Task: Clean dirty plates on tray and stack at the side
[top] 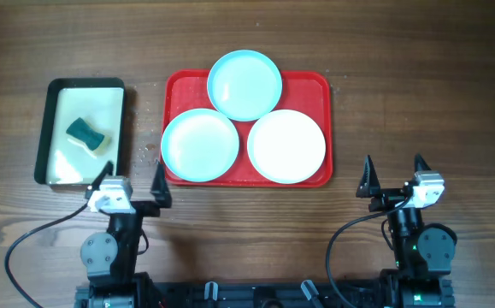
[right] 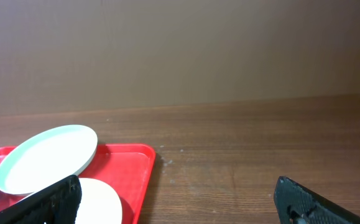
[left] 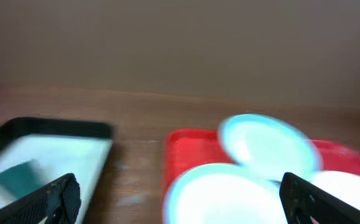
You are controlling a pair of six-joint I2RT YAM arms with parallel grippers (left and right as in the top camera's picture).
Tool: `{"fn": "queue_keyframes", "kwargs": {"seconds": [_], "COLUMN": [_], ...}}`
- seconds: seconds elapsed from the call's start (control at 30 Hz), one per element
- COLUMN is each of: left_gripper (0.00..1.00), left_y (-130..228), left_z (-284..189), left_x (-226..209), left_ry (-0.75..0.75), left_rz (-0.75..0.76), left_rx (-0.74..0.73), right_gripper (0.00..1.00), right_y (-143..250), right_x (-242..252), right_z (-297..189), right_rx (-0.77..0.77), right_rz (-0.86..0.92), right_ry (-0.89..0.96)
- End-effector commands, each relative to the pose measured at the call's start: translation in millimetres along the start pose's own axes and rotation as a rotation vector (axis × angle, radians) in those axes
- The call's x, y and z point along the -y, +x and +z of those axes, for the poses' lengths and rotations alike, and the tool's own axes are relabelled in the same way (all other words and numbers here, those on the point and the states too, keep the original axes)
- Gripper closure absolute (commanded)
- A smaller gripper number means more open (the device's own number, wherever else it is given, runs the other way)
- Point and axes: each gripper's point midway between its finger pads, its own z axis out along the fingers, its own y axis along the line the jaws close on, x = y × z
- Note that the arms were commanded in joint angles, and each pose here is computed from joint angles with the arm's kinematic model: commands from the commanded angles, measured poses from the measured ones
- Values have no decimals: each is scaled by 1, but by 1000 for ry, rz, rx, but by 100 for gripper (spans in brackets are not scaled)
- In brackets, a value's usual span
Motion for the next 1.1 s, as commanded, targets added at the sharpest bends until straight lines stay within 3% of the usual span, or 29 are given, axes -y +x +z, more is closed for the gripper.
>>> {"fn": "queue_keyframes", "kwargs": {"seconds": [0.0,0.13,0.27,0.37,0.43,0.5,0.57,0.63,0.7,0.73,0.83,0.87,0.9,1.0,1.07], "left_gripper": [0,0,0,0,0,0,0,0,0,0,0,0,0,0,0], "left_y": [-23,-70,-112,-156,-165,-151,-133,-118,-113,-111,-111,-111,-110,-85,-78], "left_z": [-22,-61,-72,-65,-27,6,28,42,57,65,66,63,66,85,89], "left_x": [83,123,122,112,89,72,74,77,71,55,-30,-51,-66,-64,-69], "left_ry": [495,743,700,577,420,324,351,377,351,245,-311,-427,-487,-419,-451], "left_rz": [1,145,166,180,117,44,-27,-93,-103,-126,-229,-248,-273,-358,-381], "left_rx": [75,302,425,443,233,-38,-317,-457,-490,-517,-663,-729,-764,-856,-868], "right_gripper": [0,0,0,0,0,0,0,0,0,0,0,0,0,0,0], "right_y": [0,0,0,0,0,0,0,0,0,0,0,0,0,0,0], "right_x": [4,4,4,4,4,4,4,4,4,4,4,4,4,4,4], "right_z": [0,0,0,0,0,0,0,0,0,0,0,0,0,0,0], "right_rx": [0,0,0,1,0,0,0,0,0,0,0,0,0,1,0], "right_rz": [-6,-6,-6,-6,-6,-6,-6,-6,-6,-6,-6,-6,-6,-5,-6], "right_ry": [23,23,23,23,23,23,23,23,23,23,23,23,23,23,23]}}
